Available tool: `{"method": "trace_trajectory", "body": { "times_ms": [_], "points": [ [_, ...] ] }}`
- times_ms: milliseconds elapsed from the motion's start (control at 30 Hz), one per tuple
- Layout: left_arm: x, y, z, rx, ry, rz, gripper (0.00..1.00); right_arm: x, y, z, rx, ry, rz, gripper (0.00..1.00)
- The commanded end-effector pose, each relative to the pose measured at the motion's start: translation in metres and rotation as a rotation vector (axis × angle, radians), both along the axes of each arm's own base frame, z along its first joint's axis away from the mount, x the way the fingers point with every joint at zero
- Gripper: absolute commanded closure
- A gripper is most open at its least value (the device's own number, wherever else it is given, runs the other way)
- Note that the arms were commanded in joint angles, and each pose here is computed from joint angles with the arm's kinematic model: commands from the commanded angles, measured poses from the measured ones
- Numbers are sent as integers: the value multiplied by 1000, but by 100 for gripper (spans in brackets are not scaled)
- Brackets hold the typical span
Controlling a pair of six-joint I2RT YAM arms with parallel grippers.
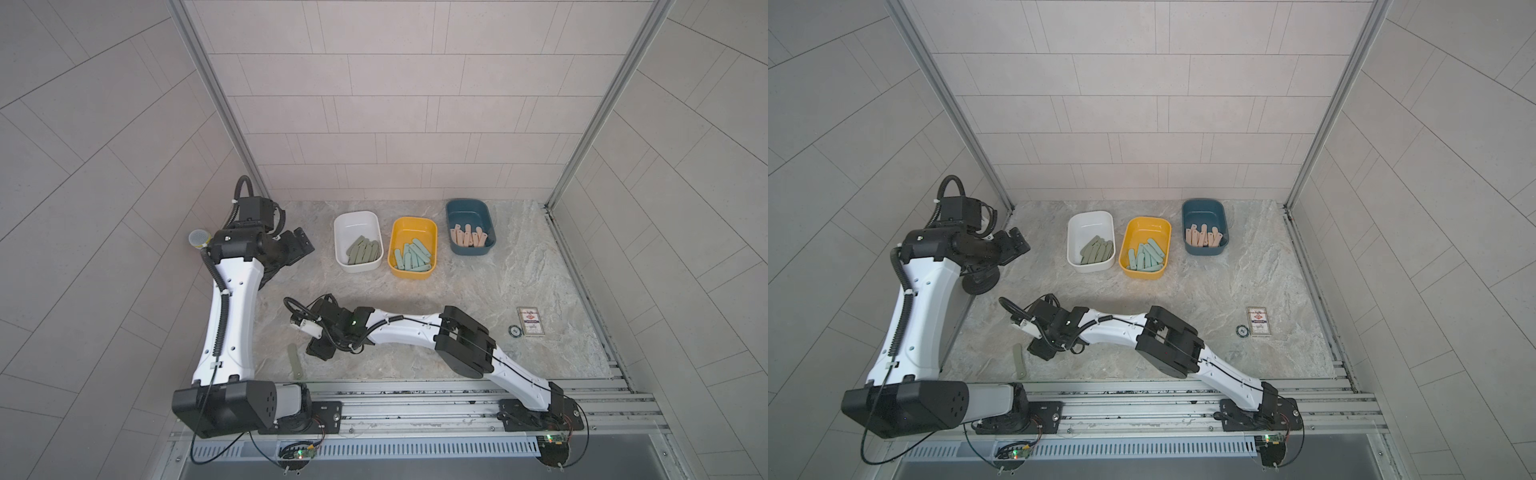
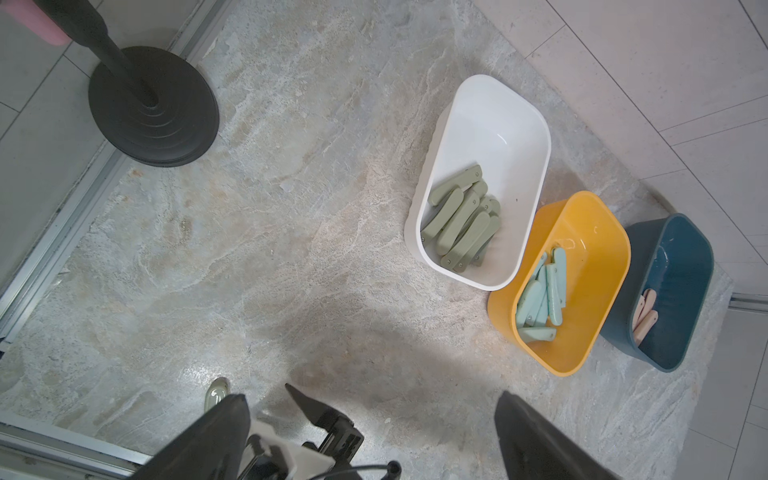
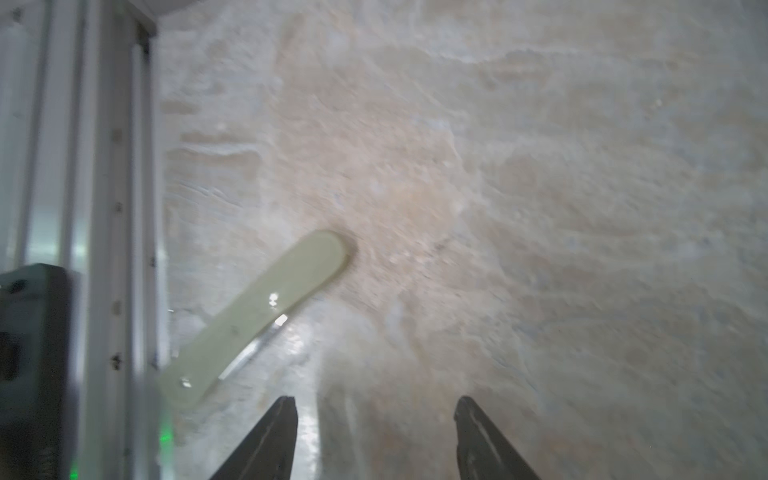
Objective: Place the fruit knives into the storage box by color
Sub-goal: Move the fruit knife to the center of the board.
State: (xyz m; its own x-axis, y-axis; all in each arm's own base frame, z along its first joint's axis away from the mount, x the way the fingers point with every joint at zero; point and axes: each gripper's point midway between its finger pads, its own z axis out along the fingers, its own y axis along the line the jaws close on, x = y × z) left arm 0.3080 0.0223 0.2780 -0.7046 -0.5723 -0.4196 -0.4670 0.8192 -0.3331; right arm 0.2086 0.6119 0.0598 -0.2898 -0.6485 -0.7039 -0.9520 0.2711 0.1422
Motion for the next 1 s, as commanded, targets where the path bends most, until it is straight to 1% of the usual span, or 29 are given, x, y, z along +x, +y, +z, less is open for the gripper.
{"method": "trace_trajectory", "body": {
  "times_ms": [0, 33, 133, 200, 267, 333, 433, 733, 867, 967],
  "points": [
    [-11, 3, 13, 23, -23, 11, 0, -23, 32, 12, 70, -8, 73, 33],
    [-12, 2, 11, 18, -23, 10, 0, -25, 37, 9, 61, -12, 80, 32],
    [-15, 1, 6, 14, -13, 6, 0, -29, 49, -2, 26, -50, 98, 22],
    [-17, 1, 6, 17, -12, 7, 0, -25, 49, -14, -17, -91, 84, 16],
    [-18, 1, 8, 18, -19, 5, 0, -17, 44, -25, -63, -124, 66, 13],
    [-18, 1, 8, 16, -20, 3, 0, -8, 36, -34, -107, -151, 49, 13],
    [-18, 1, 7, 19, -18, 2, 0, 1, 28, -33, -134, -184, 26, 12],
    [-18, -2, 16, 7, -44, -4, 0, 11, 5, -31, -216, -233, -6, 27],
    [-17, -2, 19, 5, -49, -6, 0, 18, -9, -27, -243, -237, -35, 38],
    [-15, -3, 19, 0, -49, -9, 0, 23, -22, -25, -254, -215, -57, 48]
  ]
}}
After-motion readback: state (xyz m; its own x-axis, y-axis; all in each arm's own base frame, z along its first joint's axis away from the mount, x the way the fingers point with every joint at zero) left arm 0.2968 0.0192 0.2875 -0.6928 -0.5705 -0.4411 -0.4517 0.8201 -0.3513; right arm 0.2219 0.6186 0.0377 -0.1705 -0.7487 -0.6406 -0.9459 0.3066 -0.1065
